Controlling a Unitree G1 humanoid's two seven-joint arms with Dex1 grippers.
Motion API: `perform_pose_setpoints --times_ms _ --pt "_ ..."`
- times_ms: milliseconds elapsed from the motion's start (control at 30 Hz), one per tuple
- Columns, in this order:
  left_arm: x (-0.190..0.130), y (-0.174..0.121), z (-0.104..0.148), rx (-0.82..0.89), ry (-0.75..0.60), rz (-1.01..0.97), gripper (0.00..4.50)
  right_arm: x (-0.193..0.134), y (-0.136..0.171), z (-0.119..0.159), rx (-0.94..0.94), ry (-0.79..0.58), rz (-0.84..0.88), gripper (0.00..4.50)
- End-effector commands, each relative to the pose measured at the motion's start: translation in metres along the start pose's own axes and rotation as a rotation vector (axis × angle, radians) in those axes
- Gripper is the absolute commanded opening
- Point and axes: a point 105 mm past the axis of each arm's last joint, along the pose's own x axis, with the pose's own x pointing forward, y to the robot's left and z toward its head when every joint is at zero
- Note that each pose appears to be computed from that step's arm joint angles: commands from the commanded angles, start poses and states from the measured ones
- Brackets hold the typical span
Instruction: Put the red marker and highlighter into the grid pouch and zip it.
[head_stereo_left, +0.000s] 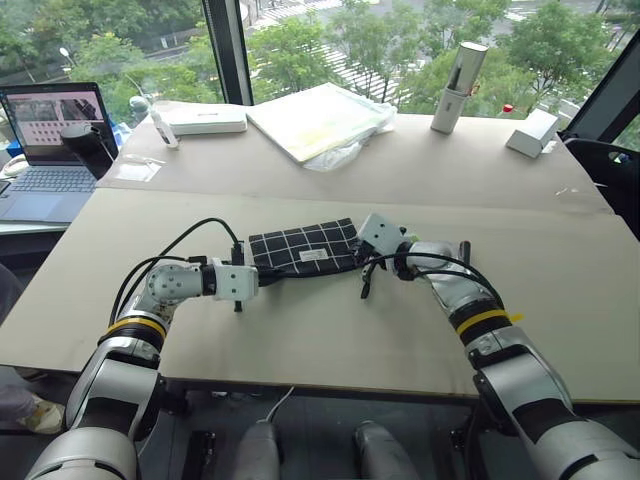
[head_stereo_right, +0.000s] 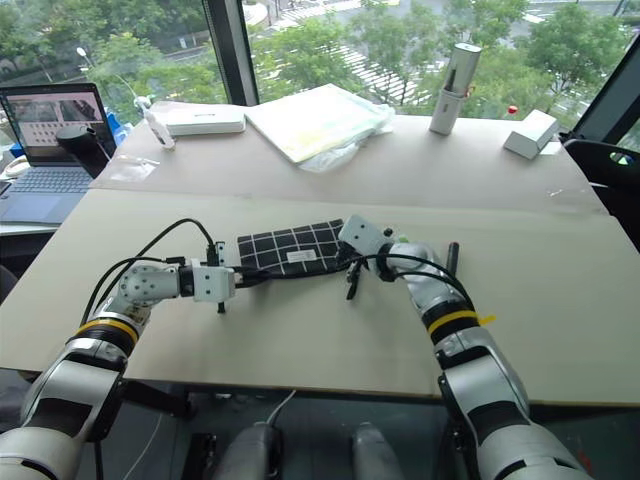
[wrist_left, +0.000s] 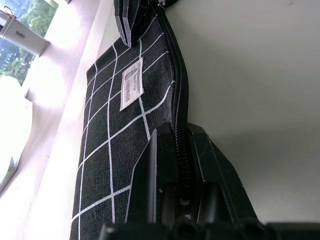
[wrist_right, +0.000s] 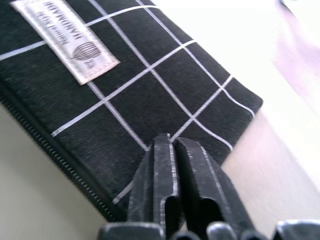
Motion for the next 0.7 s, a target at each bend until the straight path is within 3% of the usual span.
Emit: perform_pose_setpoints --times_ms 33,133,333,533,700 --pt "0.001 -0.002 -0.002 -0.05 0.004 -0.01 0.0 -0.016 -0.024 0.039 0.2 -0.19 -0.028 1.88" --pt "-0.002 -0.009 -0.007 -0.07 0.026 -0.029 0.0 -0.039 -0.033 0.058 0.36 -0.29 0.038 2.87" --pt "-0.006 -0.012 -0.01 -0.1 0.039 -0.001 0.0 -0.075 -0.013 0.046 0.355 -0.219 0.122 2.87" --pt "-0.004 -0.018 -0.013 -0.122 0.054 0.011 0.0 -0.061 0.03 0.013 0.384 -0.07 0.056 2.87" --pt "0.003 -0.012 -0.007 -0.152 0.017 0.053 0.0 -0.049 0.032 0.005 0.385 -0.037 -0.041 2.87"
